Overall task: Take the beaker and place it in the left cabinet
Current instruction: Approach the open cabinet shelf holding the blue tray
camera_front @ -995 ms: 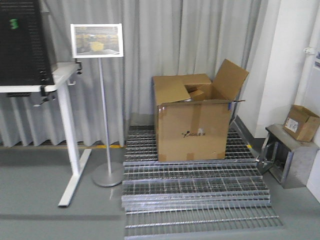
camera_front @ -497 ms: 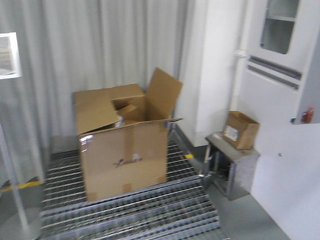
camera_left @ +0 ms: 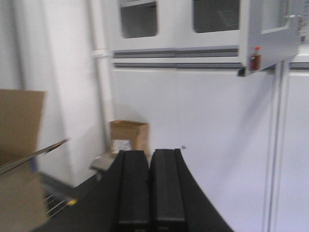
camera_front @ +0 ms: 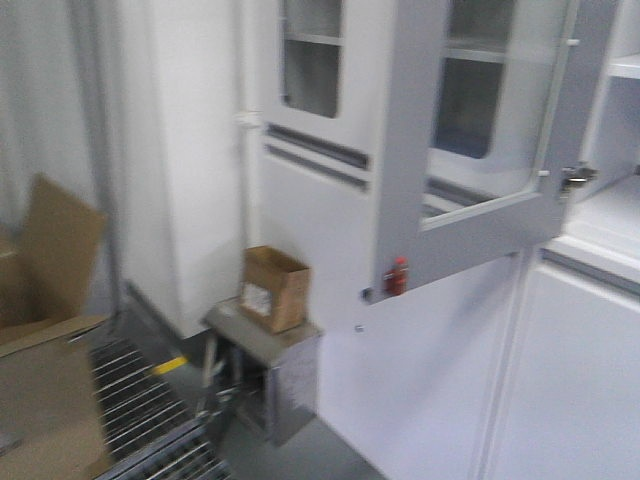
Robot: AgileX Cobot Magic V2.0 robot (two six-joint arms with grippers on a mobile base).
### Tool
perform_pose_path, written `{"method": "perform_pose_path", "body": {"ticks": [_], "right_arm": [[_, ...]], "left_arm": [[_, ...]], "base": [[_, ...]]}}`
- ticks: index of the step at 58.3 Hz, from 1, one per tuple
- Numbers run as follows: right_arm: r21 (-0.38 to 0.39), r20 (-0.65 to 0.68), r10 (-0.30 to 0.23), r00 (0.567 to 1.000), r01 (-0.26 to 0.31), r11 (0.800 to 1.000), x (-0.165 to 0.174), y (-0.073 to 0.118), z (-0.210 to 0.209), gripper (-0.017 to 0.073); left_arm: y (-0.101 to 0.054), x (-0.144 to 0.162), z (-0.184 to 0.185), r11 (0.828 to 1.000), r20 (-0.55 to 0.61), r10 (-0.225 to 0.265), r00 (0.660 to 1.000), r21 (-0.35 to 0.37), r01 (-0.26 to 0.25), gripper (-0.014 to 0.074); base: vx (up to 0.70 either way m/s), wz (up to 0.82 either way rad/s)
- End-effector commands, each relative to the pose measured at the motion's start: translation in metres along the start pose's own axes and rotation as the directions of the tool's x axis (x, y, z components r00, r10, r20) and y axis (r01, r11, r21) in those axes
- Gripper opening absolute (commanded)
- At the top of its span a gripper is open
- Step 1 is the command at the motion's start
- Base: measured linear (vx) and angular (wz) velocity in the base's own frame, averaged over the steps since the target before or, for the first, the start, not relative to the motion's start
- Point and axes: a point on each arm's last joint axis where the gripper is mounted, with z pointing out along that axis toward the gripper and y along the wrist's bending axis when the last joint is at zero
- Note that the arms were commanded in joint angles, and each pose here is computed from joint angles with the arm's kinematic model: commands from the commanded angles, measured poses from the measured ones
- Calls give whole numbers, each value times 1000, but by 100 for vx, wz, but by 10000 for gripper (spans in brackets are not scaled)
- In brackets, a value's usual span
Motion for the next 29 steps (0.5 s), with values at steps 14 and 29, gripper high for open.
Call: {"method": "perform_pose_path", "body": {"ticks": [14, 29], "right_arm": [[-25, 87, -26, 996, 28, 999, -15, 2, -2, -6], [-25, 87, -26, 996, 28, 999, -15, 2, -2, -6]], "left_arm": [[0, -3, -1, 1000, 87, -12, 996, -4, 12, 1], [0, -3, -1, 1000, 87, -12, 996, -4, 12, 1]], "base": [[41, -81], [33, -85]]}}
